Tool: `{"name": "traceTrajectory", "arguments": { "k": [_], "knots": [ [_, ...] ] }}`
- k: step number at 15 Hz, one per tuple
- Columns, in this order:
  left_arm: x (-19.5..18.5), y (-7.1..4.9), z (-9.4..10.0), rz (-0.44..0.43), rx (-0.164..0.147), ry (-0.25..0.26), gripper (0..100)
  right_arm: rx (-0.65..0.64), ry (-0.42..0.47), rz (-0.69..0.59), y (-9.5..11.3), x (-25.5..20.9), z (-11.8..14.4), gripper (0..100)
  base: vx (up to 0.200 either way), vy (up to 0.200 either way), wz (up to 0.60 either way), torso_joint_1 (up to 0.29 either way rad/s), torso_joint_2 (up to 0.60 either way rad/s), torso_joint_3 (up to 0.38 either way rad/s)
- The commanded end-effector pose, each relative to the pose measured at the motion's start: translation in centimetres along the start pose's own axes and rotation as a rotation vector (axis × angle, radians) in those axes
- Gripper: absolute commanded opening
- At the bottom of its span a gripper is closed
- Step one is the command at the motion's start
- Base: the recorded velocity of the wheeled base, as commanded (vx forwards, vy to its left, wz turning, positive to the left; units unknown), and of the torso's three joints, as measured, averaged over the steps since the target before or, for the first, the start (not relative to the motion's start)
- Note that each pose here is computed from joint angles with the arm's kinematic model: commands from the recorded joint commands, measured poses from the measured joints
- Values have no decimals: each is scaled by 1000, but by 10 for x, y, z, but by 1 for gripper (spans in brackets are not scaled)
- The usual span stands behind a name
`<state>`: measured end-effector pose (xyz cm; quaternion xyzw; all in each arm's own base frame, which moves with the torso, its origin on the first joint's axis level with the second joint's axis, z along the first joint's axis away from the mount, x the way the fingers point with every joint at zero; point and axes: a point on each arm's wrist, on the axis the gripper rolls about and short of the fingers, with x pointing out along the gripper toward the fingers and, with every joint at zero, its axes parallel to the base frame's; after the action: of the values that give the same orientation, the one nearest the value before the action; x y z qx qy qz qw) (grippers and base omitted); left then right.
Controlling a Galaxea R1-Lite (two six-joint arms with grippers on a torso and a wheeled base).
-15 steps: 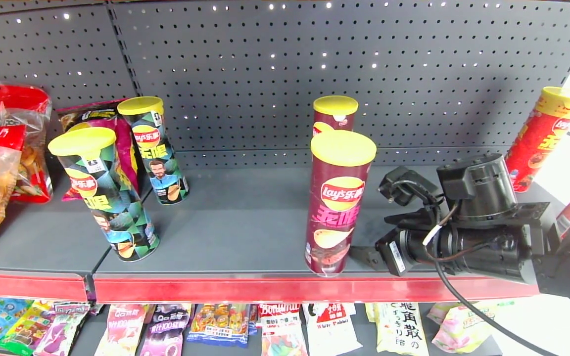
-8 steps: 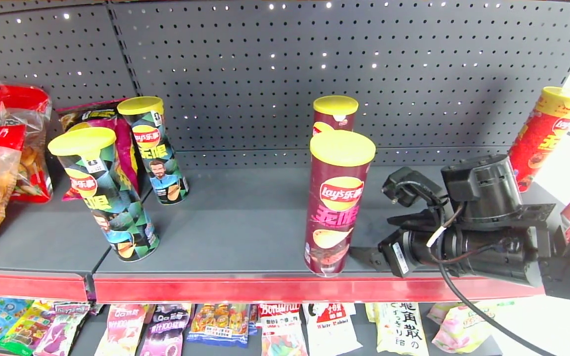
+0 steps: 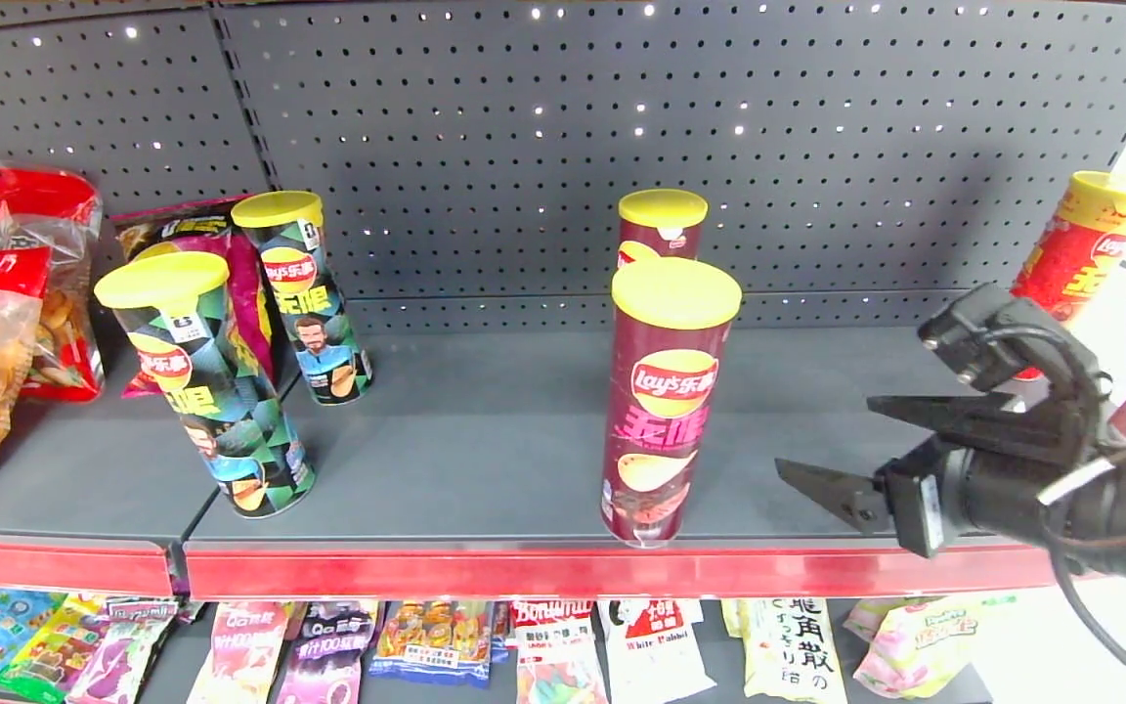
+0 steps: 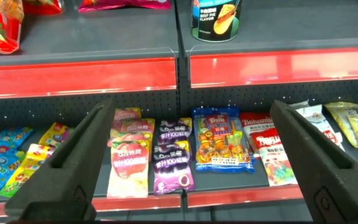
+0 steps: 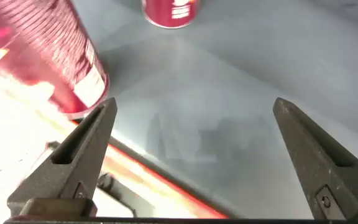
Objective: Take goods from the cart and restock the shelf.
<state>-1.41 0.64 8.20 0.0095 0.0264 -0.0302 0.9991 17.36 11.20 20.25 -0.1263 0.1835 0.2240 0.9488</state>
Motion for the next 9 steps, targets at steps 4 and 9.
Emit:
{"name": "traceTrajectory", "arguments": {
  "k": [4, 9],
  "knots": [
    [0, -1, -1, -55, -4, 18, 100, -5, -122, -44, -9, -92, -45, 100, 0, 0, 0, 0, 0, 0],
    [0, -1, 0, -52, -9, 19, 100, 107, -46, -323, -22, -155, -96, 100, 0, 0, 0, 0, 0, 0]
  ]
}}
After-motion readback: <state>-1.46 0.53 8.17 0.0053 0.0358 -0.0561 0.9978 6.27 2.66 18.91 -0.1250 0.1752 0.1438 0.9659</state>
